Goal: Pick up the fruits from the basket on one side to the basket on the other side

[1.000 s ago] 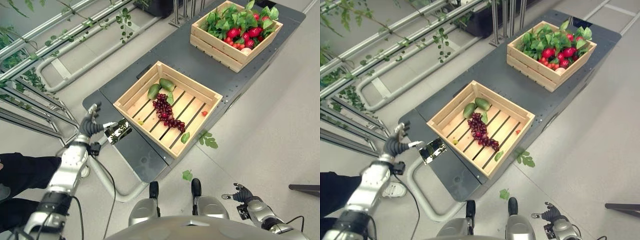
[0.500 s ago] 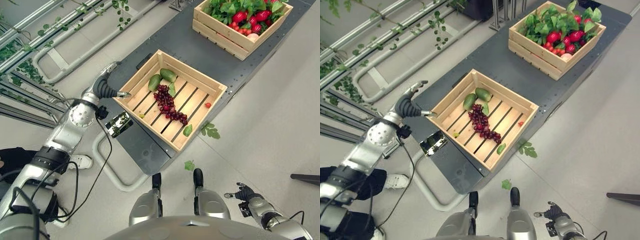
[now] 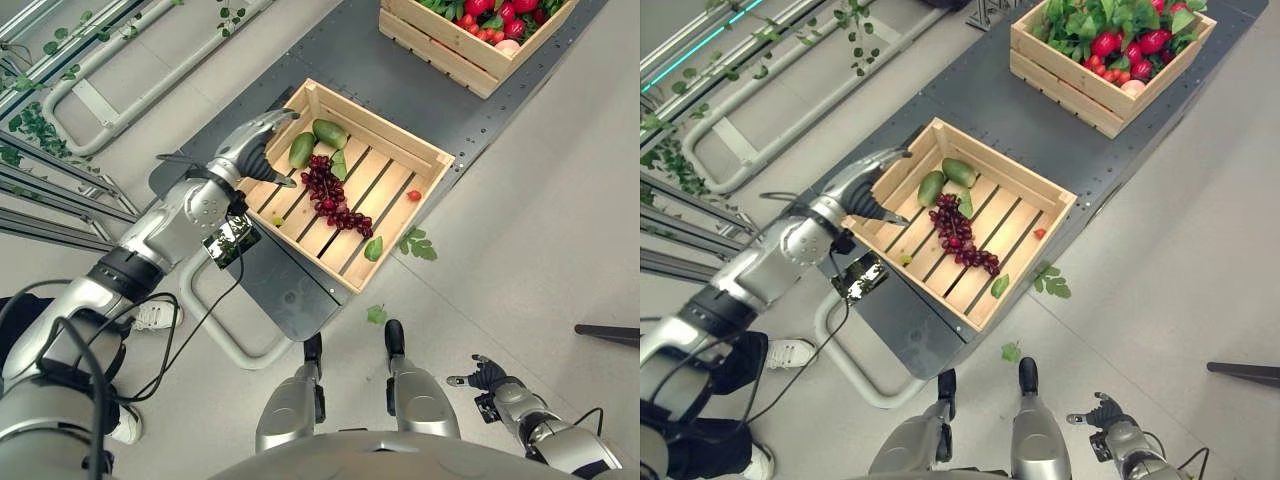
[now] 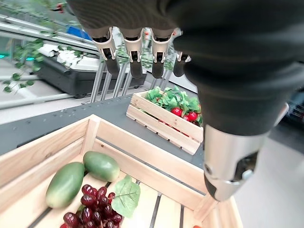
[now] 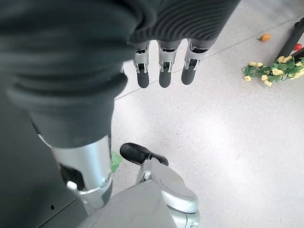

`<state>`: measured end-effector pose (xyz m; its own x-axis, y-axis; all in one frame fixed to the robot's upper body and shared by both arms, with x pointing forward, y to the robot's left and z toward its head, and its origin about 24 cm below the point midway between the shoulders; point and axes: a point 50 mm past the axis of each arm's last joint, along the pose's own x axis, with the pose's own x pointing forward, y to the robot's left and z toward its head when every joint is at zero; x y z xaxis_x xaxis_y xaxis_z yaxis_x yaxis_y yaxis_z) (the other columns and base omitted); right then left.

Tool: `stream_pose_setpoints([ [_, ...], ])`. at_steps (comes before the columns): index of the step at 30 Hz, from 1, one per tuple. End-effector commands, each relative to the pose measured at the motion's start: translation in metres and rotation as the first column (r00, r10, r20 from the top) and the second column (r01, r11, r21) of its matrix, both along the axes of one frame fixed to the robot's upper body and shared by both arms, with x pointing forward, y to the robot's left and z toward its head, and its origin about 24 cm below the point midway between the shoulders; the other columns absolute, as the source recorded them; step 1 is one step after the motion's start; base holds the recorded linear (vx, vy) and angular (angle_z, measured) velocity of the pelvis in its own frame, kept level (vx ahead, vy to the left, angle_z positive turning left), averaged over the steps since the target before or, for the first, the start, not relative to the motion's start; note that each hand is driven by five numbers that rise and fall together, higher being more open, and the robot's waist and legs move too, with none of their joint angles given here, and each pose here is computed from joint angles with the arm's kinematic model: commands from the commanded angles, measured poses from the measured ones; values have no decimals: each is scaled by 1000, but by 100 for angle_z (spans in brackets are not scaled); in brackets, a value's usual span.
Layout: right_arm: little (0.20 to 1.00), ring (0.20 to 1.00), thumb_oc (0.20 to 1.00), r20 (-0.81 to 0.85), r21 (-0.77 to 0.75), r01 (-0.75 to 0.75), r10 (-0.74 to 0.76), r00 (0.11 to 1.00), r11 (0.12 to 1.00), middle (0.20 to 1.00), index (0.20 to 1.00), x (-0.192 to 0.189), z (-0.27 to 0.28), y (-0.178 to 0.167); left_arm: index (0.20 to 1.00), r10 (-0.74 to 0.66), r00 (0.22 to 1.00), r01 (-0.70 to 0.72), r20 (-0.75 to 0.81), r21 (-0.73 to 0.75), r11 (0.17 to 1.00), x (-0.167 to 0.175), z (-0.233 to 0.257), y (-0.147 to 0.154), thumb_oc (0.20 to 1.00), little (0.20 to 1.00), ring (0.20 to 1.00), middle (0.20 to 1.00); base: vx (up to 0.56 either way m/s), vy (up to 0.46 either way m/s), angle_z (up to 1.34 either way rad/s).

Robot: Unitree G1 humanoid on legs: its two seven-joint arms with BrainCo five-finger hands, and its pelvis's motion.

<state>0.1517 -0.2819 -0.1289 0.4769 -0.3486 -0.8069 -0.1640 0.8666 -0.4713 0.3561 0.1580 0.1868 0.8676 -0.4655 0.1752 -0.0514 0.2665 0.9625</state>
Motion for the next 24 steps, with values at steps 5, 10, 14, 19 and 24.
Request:
stream_pose_setpoints([
  [5,1000,1000,1000,45,-35,14,-12,999,999,1000,1000,8,6,-6,1000,30,983,-47,180,91,995,16,37,-7,1000,1000,1000,1000,-17,44,-10],
  [10,1000,1000,1000,79,-57,32,-28,997,998,1000,1000,14,12,-13,1000,66,977,-92,202,124,988,23,37,-4,1000,1000,1000,1000,-23,58,-10],
  [14,1000,1000,1000,97,-71,45,-38,995,996,1000,1000,17,15,-16,1000,99,970,-138,220,166,976,28,36,1,1000,1000,1000,1000,-9,41,-13],
  [19,1000,1000,1000,126,-83,59,-48,991,995,1000,1000,21,19,-20,1000,111,962,-168,250,222,960,34,39,-2,1000,1000,1000,1000,-7,20,-6],
  [24,1000,1000,1000,152,-94,66,-51,987,993,1000,1000,26,24,-23,1000,131,955,-199,265,247,948,41,41,-6,1000,1000,1000,1000,-12,27,-2],
])
